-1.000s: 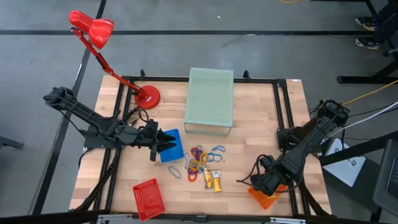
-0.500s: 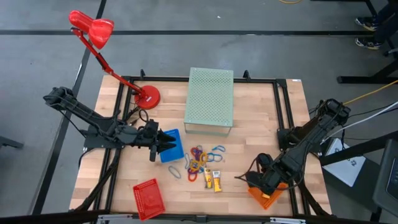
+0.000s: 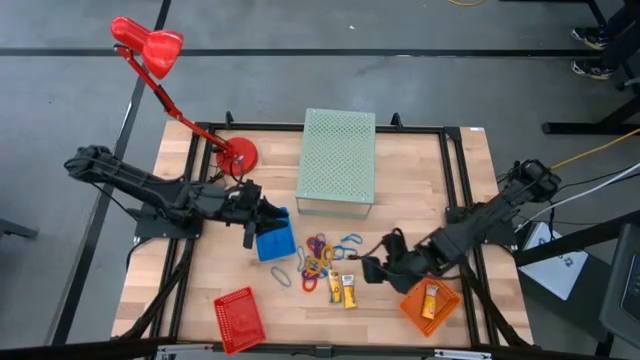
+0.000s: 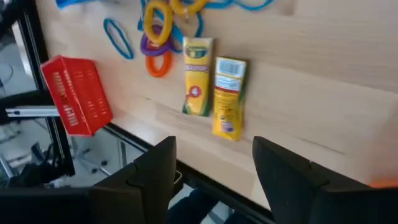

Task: Pick & Place Office Desk Supplies
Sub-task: Put the yellow crayon box into the orange basket

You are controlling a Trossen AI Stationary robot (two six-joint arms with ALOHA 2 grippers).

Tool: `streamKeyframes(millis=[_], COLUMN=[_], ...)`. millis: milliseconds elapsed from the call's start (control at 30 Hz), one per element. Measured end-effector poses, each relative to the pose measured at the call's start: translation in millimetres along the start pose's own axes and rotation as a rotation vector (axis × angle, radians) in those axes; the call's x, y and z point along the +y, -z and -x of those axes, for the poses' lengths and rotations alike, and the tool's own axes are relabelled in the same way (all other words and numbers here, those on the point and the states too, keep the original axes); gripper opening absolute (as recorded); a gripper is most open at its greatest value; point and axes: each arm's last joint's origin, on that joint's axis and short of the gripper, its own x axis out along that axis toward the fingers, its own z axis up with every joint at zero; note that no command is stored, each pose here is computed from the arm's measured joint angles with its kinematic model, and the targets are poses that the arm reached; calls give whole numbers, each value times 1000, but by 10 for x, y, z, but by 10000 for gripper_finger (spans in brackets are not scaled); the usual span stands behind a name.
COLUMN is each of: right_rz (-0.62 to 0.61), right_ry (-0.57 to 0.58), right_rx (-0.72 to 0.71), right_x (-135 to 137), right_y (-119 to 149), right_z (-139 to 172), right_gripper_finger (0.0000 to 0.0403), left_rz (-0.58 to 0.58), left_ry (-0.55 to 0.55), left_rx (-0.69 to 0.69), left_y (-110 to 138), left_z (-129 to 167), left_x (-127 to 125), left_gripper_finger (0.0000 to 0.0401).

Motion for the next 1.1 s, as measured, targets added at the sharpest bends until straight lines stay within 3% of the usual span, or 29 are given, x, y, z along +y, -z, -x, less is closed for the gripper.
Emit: streamKeyframes(millis=[267,400,600,867,1100], right_rz=[57,79,64,57,36], right_ry=[158,155,180,242,255], right_rx=[155,141,114,147,137], right_x=[39,134,165,92,74], right_y=[-134,-184,-260,-249,-298], right_z=[-503,-602,-714,-901,-1030], right_gripper_finger=[214,214,214,214,214], left_rz=[-18,-75,-154,-130,-136], left_ry=[-114,-190,-232,-267,-287], left_rx=[206,324,166,12,49], left_y=[127,225,63,-79,-40], left_z=[56,237,577,1075,1246], left_x=[186,221,184,254,336], left_gripper_finger=[152,152,152,152,152])
